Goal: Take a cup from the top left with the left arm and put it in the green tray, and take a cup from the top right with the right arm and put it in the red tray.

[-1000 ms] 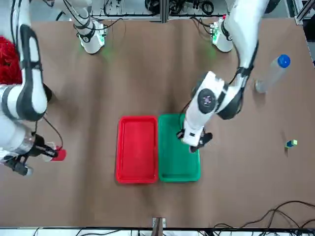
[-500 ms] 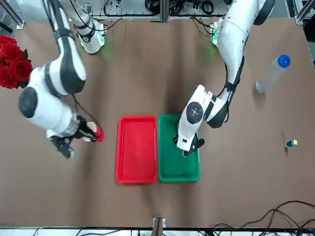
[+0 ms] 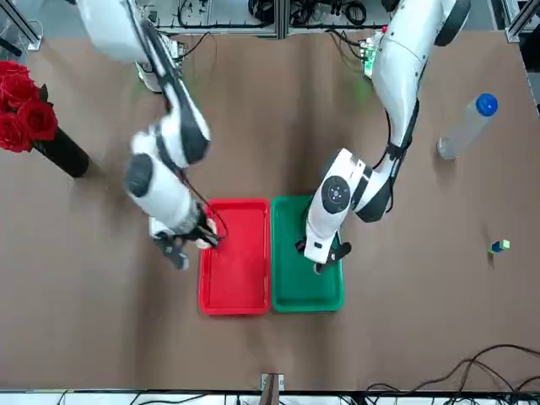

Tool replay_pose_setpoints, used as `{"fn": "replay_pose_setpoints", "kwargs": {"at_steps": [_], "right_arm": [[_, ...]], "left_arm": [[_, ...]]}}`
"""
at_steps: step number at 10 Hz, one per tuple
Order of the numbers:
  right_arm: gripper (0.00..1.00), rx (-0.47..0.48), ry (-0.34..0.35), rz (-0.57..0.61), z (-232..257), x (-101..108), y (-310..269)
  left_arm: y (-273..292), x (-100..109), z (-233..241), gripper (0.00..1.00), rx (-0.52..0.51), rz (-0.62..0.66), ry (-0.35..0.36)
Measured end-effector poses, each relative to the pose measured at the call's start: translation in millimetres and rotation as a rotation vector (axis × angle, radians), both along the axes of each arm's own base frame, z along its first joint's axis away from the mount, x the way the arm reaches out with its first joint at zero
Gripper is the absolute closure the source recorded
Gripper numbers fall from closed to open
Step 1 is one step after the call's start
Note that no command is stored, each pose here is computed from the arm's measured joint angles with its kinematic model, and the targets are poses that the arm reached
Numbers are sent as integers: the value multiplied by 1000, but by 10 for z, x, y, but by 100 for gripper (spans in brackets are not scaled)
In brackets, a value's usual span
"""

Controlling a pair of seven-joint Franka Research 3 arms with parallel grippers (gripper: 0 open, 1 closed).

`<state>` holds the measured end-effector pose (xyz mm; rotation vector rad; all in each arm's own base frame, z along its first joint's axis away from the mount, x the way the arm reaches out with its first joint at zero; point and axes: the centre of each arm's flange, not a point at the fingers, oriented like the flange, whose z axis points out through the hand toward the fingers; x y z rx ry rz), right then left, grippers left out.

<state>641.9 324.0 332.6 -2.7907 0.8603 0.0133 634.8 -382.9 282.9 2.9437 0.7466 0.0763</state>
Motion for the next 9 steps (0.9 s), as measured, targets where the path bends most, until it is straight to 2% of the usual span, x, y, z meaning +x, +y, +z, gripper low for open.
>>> {"fn": "replay_pose_setpoints", "kwargs": {"at_steps": [2,3,6,9], "right_arm": [[96,-16,5,5,-340,-9,89],[96,-20,5,3,-379,2,77],[94,-31,7,12,-431,-10,95],[95,-41,-1,16,-508,-1,96]], "left_arm": [[355,202,568,7,11,44,-53],[685,283,984,0,38,50,-58],[2012,282,2090,0,104,0,-23],[3014,105,2550,0,141,-220,-16]]}}
